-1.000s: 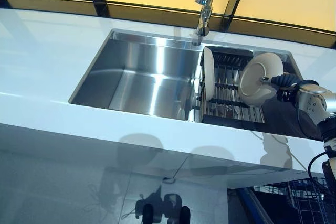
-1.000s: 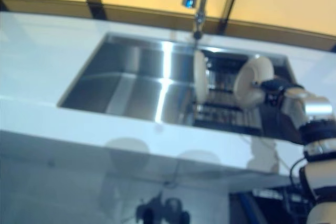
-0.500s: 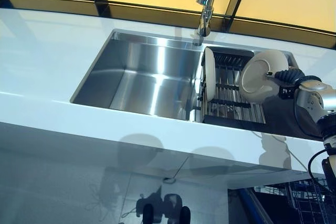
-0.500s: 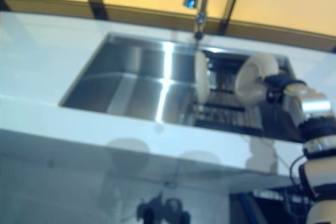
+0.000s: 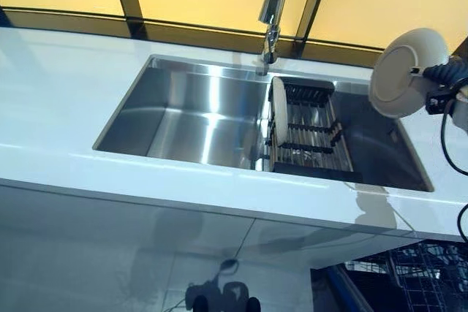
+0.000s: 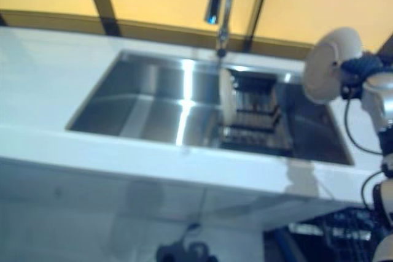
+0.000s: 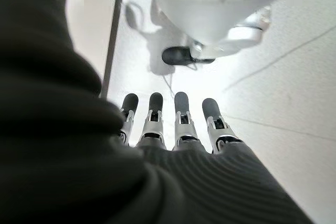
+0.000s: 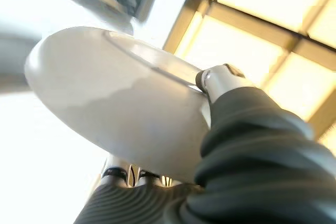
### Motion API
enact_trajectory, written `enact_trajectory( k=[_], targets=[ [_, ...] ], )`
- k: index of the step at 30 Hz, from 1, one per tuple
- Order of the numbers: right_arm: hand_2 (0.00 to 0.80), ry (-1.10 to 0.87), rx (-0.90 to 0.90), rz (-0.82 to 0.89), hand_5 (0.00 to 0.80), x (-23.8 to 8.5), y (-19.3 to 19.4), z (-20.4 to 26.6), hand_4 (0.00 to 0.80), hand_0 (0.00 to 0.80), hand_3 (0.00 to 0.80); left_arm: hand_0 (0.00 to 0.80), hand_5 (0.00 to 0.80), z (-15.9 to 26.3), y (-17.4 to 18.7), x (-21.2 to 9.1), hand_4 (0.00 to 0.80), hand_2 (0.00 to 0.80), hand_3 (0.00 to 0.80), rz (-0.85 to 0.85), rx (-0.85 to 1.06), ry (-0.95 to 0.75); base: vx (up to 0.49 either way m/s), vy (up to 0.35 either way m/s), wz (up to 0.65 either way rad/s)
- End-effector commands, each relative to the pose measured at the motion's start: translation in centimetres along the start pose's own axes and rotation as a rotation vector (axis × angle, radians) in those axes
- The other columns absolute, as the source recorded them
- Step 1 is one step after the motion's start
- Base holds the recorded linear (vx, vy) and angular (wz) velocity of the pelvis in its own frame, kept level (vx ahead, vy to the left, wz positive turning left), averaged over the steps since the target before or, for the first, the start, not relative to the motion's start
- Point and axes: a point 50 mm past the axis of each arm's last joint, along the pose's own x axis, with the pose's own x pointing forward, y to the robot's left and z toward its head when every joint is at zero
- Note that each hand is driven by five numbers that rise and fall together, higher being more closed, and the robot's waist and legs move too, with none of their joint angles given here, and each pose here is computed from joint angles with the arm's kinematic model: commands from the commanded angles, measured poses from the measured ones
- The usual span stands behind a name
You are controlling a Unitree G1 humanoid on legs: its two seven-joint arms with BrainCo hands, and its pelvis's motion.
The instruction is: Take plates into dishwasher
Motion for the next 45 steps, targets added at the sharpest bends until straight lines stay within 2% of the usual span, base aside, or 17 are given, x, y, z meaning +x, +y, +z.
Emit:
enact_trajectory(
  k=[1, 14, 21, 29, 37, 41, 45],
  targets=[
    [0.800, -0.183, -0.088, -0.099, 0.800, -1.4, -3.6, 4.6, 0.800, 0.800, 0.800, 0.000, 0.000, -1.5, 0.4, -0.2, 0.000, 0.000, 0.000, 0.019, 0.028, 0.059, -0.009, 0.015, -0.14],
    [0.800, -0.124, -0.150, -0.097, 0.800, -3.1, -7.5, 1.9, 0.800, 0.800, 0.800, 0.000, 0.000, -1.5, 1.3, -0.3, 0.000, 0.000, 0.000, 0.036, 0.044, 0.087, -0.015, -0.013, -0.22],
    [0.800, -0.048, -0.187, -0.067, 0.800, -4.1, -9.1, -1.1, 0.800, 0.800, 0.800, 0.000, 0.000, -1.1, 1.0, -0.2, 0.000, 0.000, 0.000, 0.021, 0.051, 0.083, -0.002, -0.017, -0.23],
    [0.800, 0.075, -0.295, 0.041, 0.800, -5.4, -9.0, -6.5, 0.800, 0.800, 0.800, 0.000, 0.000, -0.7, 1.2, -0.2, 0.000, 0.000, 0.000, 0.026, 0.058, 0.081, 0.007, -0.015, -0.11],
    [0.800, 0.081, -0.407, 0.198, 0.800, -6.6, -7.3, -9.5, 0.800, 0.800, 0.800, 0.000, 0.000, -0.5, 1.9, -0.3, 0.000, 0.000, 0.000, 0.039, 0.057, 0.071, -0.021, -0.053, -0.23],
    [0.800, 0.072, -0.531, 0.245, 0.800, -7.0, -6.5, -10.1, 0.800, 0.800, 0.800, 0.000, 0.000, -0.3, 2.0, -0.3, 0.000, 0.000, 0.000, 0.045, 0.053, 0.058, -0.027, -0.074, -0.05],
    [0.800, 0.060, -0.660, 0.215, 0.800, -7.2, -6.6, -10.5, 0.800, 0.800, 0.800, 0.000, 0.000, 0.1, 2.1, -0.3, 0.000, 0.000, 0.000, 0.048, 0.058, 0.044, -0.045, -0.082, -0.05]
  ],
)
